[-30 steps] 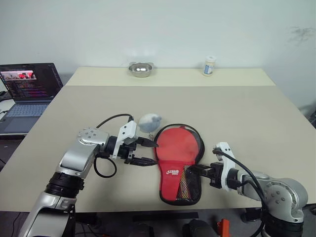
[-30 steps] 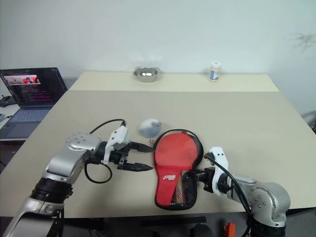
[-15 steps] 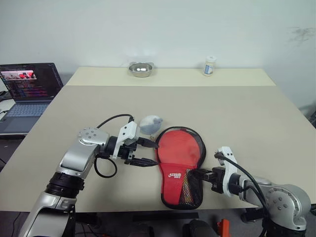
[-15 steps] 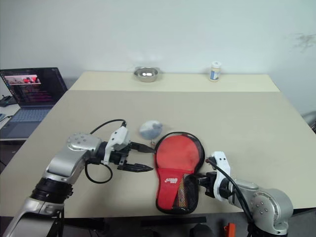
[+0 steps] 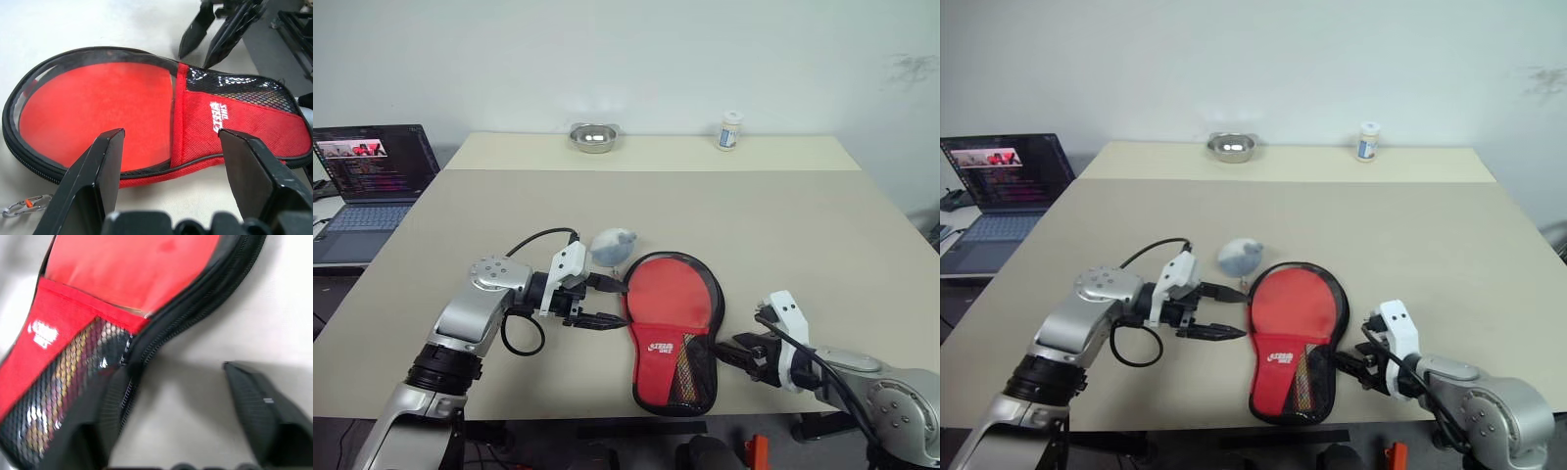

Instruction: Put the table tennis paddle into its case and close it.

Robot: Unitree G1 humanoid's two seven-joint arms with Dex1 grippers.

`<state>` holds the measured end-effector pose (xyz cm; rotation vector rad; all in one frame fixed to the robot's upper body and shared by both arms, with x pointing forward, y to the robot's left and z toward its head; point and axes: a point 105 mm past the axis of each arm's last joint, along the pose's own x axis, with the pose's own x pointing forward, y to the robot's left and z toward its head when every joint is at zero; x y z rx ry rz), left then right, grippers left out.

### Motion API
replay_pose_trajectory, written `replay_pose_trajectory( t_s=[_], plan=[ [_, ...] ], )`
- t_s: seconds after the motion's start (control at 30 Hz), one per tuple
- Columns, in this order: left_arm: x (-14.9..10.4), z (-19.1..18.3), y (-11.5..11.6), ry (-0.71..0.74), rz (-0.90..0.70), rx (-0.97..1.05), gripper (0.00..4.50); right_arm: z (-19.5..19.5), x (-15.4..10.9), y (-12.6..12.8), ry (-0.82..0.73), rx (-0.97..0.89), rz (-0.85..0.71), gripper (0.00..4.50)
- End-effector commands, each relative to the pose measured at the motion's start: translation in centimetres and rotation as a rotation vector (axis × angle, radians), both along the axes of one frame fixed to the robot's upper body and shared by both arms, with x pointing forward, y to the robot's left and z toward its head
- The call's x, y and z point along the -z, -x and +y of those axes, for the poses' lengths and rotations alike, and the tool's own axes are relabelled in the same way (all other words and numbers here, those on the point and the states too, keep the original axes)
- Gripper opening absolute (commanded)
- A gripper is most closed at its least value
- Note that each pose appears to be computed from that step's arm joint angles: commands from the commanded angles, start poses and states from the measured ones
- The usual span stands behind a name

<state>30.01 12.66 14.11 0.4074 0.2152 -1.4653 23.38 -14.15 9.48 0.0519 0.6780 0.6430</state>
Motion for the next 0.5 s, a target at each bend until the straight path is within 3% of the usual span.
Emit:
replay_pose_trajectory(
  t_s=[0.03,0.13,0.2,0.3,0.4,0.47,0.5],
  plan=[
    [-1.2,-0.2,0.0,0.050,-0.024,-0.009,3.34,1.5,-5.0,0.3,-0.046,-0.213,-0.200,4.46],
    [-1.4,0.0,-0.3,0.063,-0.034,-0.027,3.34,4.0,-8.9,-0.8,-0.158,-0.349,-0.347,4.46],
    [-1.4,0.1,-0.4,0.064,-0.037,-0.037,3.34,5.4,-9.9,-1.7,-0.206,-0.384,-0.382,4.46],
    [-1.3,0.3,-0.9,0.047,-0.051,-0.062,3.34,7.7,-8.7,-4.3,-0.210,-0.357,-0.377,4.46],
    [-1.6,0.7,-1.5,0.049,-0.069,-0.105,3.86,9.3,-6.3,-5.2,-0.186,-0.356,-0.345,4.50],
    [-2.2,1.1,-2.2,0.070,-0.080,-0.159,4.48,9.8,-4.5,-5.1,-0.151,-0.372,-0.322,4.50],
    [-2.5,1.3,-2.8,0.087,-0.094,-0.196,4.48,10.0,-3.7,-5.1,-0.137,-0.374,-0.313,4.50]
  ],
)
